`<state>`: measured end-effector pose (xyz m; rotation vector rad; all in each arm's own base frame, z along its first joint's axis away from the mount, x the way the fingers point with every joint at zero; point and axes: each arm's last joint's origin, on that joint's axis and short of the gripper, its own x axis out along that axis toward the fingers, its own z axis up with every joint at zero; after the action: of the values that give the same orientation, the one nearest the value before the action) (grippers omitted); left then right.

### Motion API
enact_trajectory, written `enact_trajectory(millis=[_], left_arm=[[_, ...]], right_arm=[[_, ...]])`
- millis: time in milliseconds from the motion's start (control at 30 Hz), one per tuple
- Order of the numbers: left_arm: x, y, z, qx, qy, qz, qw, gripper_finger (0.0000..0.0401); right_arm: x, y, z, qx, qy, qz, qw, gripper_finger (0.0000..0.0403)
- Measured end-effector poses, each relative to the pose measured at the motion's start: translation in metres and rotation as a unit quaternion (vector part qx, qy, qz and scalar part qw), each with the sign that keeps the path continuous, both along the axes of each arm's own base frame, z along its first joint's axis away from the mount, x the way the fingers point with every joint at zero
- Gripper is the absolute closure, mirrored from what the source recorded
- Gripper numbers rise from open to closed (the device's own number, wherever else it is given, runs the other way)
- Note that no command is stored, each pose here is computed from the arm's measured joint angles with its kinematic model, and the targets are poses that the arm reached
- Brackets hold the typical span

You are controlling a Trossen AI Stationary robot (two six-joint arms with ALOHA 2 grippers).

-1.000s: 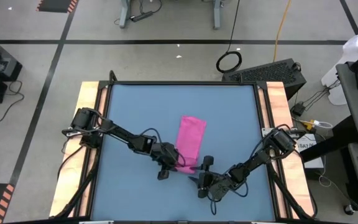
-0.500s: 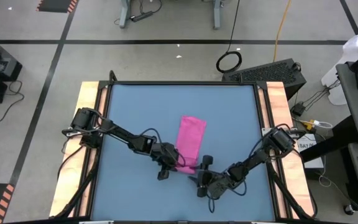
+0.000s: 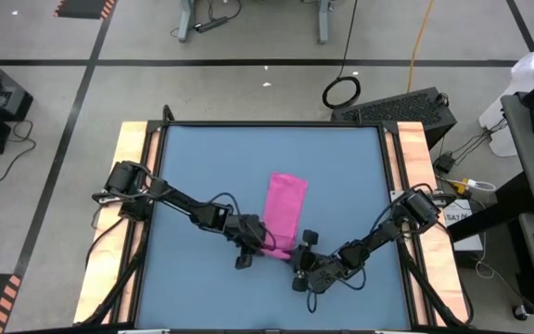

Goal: Roll towel into tight, uniform cylinder
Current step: Roll the pink towel

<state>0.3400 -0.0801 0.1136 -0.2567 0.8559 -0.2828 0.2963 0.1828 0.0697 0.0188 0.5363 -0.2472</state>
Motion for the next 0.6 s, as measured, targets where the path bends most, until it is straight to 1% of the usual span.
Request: enact_trajectory(millis=[100,233,333,433,533,600], left_arm=[[-0.002,-0.002,0.004,0.003,0.002,-0.004,1.0,0.0254],[-0.01,-0.003,0.013,0.009,0.023,-0.01,1.0,0.0193],[-0.015,-0.008,0.02,0.031,0.019,-0.012,0.999,0.0153],[-0.017,-0.021,0.027,0.102,-0.024,-0.008,0.994,0.0126],[-0.021,-0.041,0.03,0.189,-0.079,-0.003,0.979,0.0115],[-0.023,-0.057,0.031,0.219,-0.112,-0.018,0.969,0.0114]], right_arm=[[0.0,0.0,0.0,0.006,0.0,-0.003,1.0,0.033],[0.0,0.0,-0.001,0.012,0.0,-0.005,1.0,0.0336],[0.0,0.0,-0.001,0.026,-0.001,-0.011,1.0,0.0336],[0.0,0.0,-0.001,0.047,-0.002,-0.015,0.999,0.0337],[-0.001,0.0,-0.001,0.068,-0.005,-0.027,0.997,0.0337],[-0.001,0.0,-0.001,0.08,-0.008,-0.034,0.996,0.0337]])
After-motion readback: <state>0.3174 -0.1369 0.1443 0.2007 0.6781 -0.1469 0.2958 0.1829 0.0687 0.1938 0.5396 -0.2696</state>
